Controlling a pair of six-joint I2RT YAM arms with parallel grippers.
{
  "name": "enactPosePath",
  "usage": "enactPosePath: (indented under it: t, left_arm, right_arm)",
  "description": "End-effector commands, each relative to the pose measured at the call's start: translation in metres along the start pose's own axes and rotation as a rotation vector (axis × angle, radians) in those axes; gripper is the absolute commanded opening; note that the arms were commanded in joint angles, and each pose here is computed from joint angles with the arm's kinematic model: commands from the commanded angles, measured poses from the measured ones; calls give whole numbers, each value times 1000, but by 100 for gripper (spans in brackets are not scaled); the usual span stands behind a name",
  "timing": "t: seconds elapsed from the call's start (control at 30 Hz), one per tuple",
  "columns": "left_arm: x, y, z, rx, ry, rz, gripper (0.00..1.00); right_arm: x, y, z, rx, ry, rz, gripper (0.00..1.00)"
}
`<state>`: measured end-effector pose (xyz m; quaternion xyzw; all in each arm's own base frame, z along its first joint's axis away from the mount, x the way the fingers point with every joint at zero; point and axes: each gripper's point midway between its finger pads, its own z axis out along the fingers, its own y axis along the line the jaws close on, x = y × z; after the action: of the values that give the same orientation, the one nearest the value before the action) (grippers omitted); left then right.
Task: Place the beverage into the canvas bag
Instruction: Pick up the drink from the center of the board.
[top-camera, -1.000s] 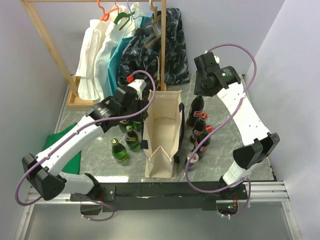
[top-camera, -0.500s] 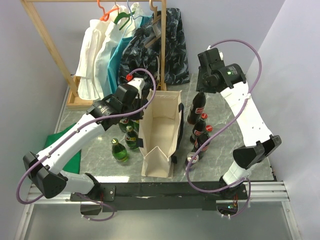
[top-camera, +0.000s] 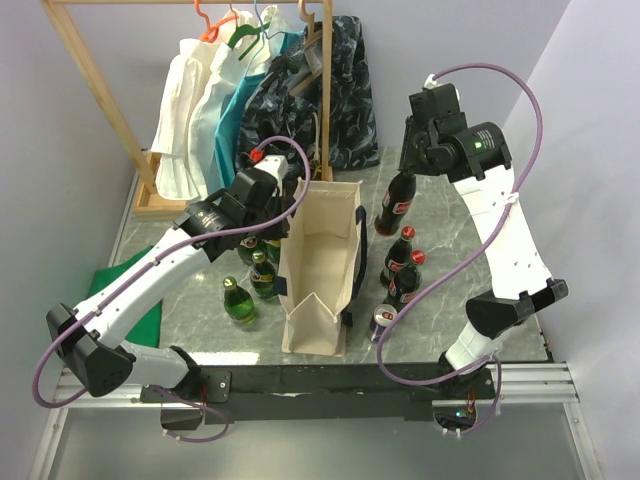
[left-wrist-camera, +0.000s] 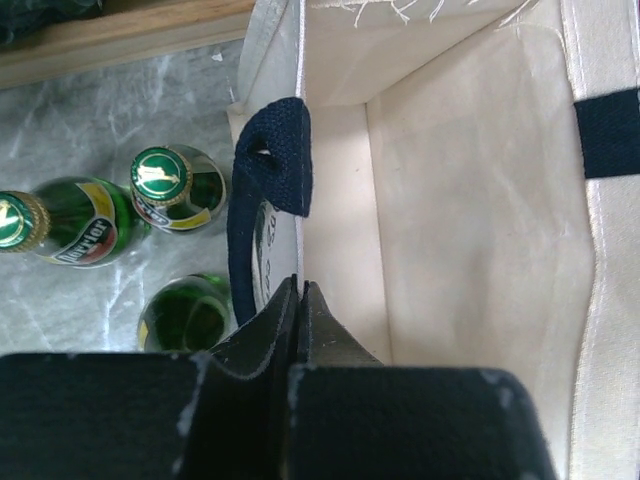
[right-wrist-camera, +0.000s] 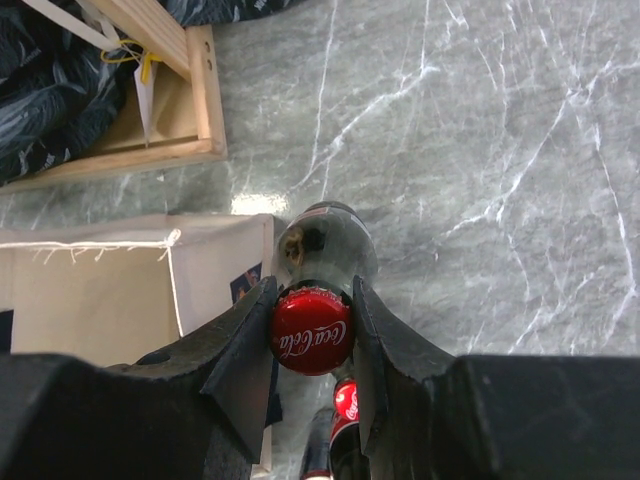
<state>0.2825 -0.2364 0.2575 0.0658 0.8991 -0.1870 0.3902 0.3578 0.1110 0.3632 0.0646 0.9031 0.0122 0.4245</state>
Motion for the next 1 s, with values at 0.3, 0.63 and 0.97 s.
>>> enactPosePath:
  t: [0.3, 0.63, 0.97]
  left_arm:
    - [-16, -16, 4, 31, -60, -154, 1]
    - [-22, -20, 7, 33, -82, -214, 1]
    - [-29, -22, 14, 26, -107, -280, 1]
  right_arm:
    - [-88, 0, -86, -147, -360, 156, 0]
    - [-112, 5, -125, -254, -484, 194, 0]
    - [-139, 5, -166, -337, -631, 236, 0]
